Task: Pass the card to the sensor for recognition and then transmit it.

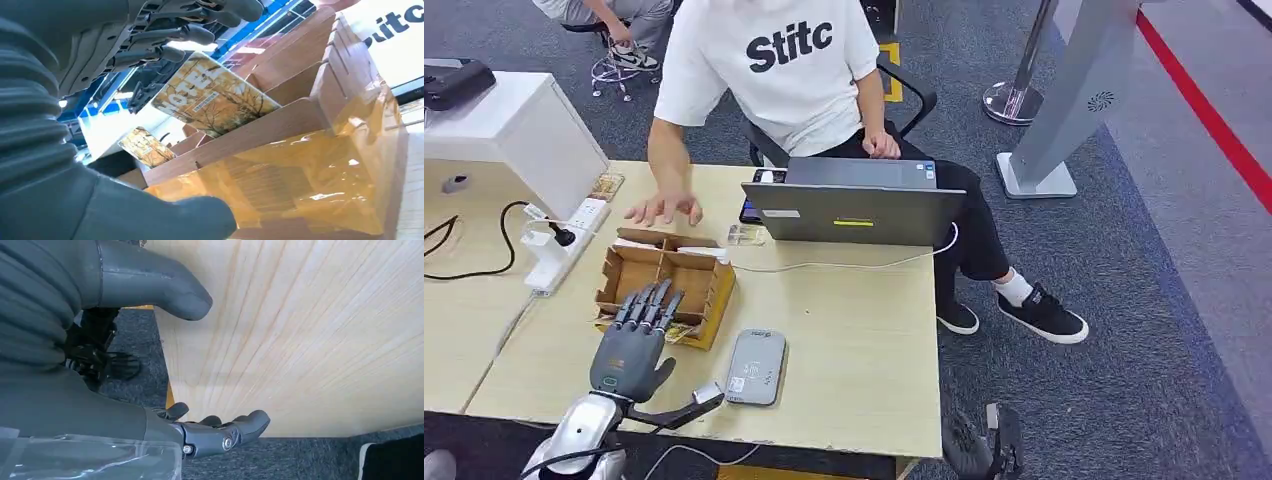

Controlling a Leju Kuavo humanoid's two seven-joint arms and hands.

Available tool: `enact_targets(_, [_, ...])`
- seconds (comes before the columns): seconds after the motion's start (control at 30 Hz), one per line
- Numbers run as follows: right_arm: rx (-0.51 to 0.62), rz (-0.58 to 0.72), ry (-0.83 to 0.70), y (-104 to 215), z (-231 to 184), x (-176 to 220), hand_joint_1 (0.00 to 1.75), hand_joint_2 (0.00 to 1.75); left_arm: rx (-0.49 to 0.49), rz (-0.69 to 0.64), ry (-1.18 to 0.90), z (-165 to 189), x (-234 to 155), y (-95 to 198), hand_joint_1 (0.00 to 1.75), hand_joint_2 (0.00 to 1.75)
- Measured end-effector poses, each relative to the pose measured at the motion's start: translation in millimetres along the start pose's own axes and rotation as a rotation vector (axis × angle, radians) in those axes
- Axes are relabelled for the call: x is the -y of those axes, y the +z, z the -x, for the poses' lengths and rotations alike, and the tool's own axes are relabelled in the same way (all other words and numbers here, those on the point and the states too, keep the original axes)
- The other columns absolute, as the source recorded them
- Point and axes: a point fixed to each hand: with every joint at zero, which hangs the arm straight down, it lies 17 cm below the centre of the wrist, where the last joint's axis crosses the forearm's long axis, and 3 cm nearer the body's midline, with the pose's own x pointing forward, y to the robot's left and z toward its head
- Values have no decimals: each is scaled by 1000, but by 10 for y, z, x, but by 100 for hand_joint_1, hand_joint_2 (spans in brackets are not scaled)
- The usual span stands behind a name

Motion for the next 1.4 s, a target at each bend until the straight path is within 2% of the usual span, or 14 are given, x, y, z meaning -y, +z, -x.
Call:
enact_targets(0.4, [-1,-2,6,-1,-1,-2,0,175,-6,-12,23,9,-11,2,175,175])
enact_targets(0.53, [-1,-5,11,-1,1,-7,0,175,-11,-53,9,15,-99,-20,175,175])
enact_targets(0.63, [-1,-4,9,-1,-1,-1,0,175,-38,-123,14,55,-326,-96,175,175])
enact_targets(0.8, [-11,-12,11,3,24,-35,0,175,-93,-267,46,209,-930,-289,175,175])
enact_targets(1.07, [-18,-21,17,-1,28,-58,0,175,-122,-450,41,400,-1793,-512,175,175])
enact_targets(1.2, [-15,-27,21,-11,7,-72,0,175,-122,-490,29,405,-1994,-541,175,175])
enact_targets(1.4, [-15,-27,20,-13,5,-79,0,175,-129,-503,23,421,-2048,-529,175,175])
